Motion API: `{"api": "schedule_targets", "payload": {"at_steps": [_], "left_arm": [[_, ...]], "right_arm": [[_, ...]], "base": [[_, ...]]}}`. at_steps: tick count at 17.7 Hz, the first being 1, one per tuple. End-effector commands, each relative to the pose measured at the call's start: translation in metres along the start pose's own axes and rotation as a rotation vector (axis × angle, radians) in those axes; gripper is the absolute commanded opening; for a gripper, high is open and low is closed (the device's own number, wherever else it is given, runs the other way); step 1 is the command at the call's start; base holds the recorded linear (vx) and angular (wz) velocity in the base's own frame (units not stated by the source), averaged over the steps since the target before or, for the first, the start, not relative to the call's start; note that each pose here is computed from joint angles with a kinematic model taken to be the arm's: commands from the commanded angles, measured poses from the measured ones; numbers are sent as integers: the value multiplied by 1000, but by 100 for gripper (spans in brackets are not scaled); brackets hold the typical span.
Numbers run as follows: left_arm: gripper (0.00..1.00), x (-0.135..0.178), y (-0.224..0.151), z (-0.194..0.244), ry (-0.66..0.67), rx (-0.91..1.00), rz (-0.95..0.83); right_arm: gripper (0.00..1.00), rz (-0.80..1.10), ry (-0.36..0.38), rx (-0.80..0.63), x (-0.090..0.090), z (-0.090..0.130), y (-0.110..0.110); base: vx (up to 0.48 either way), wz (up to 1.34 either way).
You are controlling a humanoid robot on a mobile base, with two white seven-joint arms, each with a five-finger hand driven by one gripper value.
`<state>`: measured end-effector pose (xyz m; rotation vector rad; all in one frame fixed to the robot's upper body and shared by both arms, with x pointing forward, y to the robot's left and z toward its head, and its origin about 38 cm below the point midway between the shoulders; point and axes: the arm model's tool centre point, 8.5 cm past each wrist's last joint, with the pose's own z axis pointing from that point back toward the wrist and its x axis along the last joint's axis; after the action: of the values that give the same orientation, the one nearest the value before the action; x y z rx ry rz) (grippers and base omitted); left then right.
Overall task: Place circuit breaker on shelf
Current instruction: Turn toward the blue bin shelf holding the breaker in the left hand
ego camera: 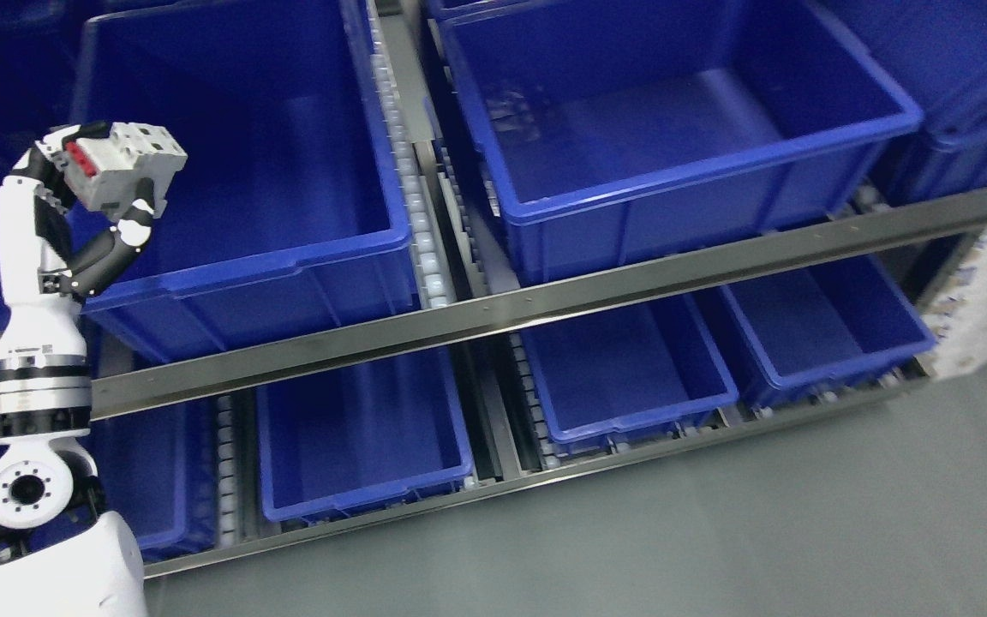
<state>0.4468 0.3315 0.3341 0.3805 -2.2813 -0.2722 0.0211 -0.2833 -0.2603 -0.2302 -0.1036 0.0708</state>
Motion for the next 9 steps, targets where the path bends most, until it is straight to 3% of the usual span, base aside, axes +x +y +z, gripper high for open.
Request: {"api": "schedule_targets", "payload": {"at_steps": [1,4,9], "left_arm": [[23,-2,-3,-38,32,-231,-125],[23,-9,6,-58,85,-370,-285],[23,-33,35,-92,322,-485,-439]], "right_arm": [[100,27,27,-13,-4,-1,-10],[100,27,27,-14,-4,-1,-10],[100,27,27,-14,-4,-1,-10]], "base": [[187,757],[219,387],[235,34]]}}
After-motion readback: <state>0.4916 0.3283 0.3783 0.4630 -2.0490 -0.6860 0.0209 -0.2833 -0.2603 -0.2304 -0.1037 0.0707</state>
